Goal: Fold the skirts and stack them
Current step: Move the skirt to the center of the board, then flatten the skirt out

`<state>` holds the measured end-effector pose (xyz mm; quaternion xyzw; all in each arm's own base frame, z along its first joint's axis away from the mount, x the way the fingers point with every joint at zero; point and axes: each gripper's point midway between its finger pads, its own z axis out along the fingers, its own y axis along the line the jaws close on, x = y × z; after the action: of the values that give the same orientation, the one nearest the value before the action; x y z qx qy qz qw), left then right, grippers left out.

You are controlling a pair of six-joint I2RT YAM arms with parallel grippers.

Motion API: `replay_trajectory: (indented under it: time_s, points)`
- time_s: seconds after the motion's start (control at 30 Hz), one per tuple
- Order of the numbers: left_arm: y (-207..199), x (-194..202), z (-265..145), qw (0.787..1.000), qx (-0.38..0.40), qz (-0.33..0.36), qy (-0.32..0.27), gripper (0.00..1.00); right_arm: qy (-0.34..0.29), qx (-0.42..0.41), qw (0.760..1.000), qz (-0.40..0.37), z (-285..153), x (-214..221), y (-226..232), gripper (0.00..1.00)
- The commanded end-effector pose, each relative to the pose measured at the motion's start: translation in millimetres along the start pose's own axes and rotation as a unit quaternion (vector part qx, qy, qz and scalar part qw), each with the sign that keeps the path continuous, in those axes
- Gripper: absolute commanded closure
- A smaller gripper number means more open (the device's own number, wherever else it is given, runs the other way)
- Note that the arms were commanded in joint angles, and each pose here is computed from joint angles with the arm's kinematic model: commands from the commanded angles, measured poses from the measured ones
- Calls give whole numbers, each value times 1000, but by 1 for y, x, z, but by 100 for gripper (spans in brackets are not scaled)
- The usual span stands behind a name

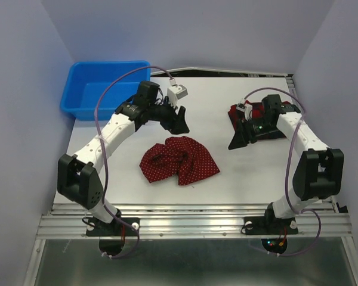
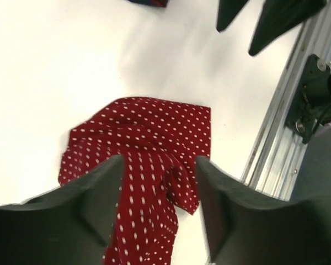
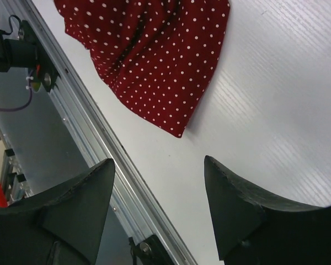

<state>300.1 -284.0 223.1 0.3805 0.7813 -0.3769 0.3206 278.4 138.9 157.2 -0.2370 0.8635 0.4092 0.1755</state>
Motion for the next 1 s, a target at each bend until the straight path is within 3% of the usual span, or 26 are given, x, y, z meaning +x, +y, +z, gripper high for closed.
replay_trajectory:
  time_s: [0.0,0.07,0.17,0.27,0.33,0.47,0.5,0.57,0.77,0.97]
  points:
    - [28,-37,-13,998,-37,-27,-48,28,-13,-11,999,-52,6,-7,19,29]
    - [51,-38,-29,996,-57,-47,-59,28,-4,-11,998,-65,13,-4,27,29]
    - [62,-38,-59,994,-78,-16,-70,28,6,5,993,-119,33,4,48,28]
    - [61,-9,-82,994,-100,33,-26,28,35,14,984,-174,56,26,60,28]
    - [61,29,-87,994,-104,12,7,28,54,35,978,-197,72,38,51,27]
    - [54,80,-94,993,-98,-37,49,28,86,72,948,-298,115,56,57,22]
    - [52,99,-92,992,-94,-52,66,28,86,81,931,-345,132,57,67,19]
    - [53,110,-91,990,-100,-64,72,28,83,89,914,-387,152,63,72,17]
    - [57,114,-95,988,-114,-86,66,28,59,143,862,-483,186,57,87,18]
    - [64,114,-97,985,-116,-110,61,28,55,143,822,-549,210,72,110,24]
